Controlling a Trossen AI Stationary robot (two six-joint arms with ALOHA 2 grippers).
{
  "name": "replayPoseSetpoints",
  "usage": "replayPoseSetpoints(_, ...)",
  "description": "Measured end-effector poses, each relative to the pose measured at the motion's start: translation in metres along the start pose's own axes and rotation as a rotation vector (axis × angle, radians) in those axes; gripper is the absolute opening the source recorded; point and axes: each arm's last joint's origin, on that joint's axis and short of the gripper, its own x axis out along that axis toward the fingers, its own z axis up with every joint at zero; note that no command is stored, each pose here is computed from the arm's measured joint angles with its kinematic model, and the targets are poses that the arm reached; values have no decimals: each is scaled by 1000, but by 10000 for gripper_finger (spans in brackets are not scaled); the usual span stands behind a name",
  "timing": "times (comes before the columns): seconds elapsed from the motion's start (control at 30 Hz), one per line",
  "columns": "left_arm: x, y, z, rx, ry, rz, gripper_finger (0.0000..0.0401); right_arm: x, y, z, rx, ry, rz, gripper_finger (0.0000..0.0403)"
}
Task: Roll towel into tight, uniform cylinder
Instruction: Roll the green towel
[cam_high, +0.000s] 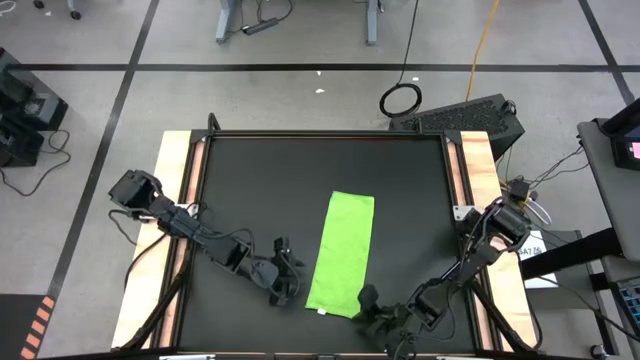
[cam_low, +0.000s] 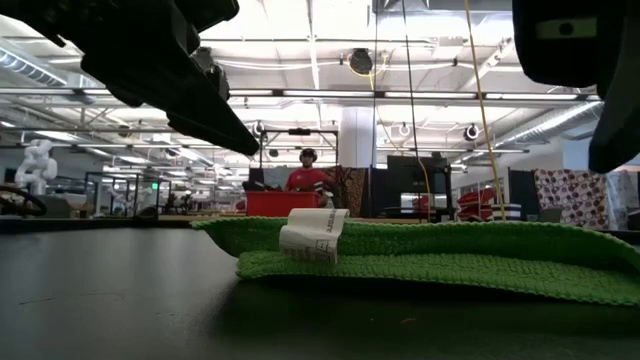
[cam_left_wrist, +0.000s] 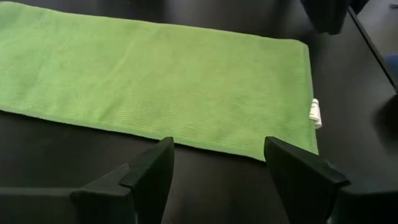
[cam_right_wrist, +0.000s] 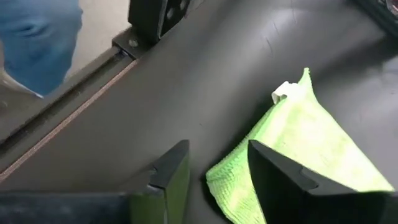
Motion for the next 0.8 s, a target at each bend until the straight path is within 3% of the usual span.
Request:
replayPoseSetpoints(0.3, -2, -5, -2, 11, 3, -14, 255, -2, 4, -1, 27, 10, -13, 160)
replayPoseSetpoints(0.53, -4, -14, -5, 31, 17, -66, 255, -2, 3, 0, 43, 2, -37, 216)
replayPoseSetpoints(0.8, -11, -31, -12, 150, 23, -124, 255, -1, 3, -1, 39, -1, -62, 228)
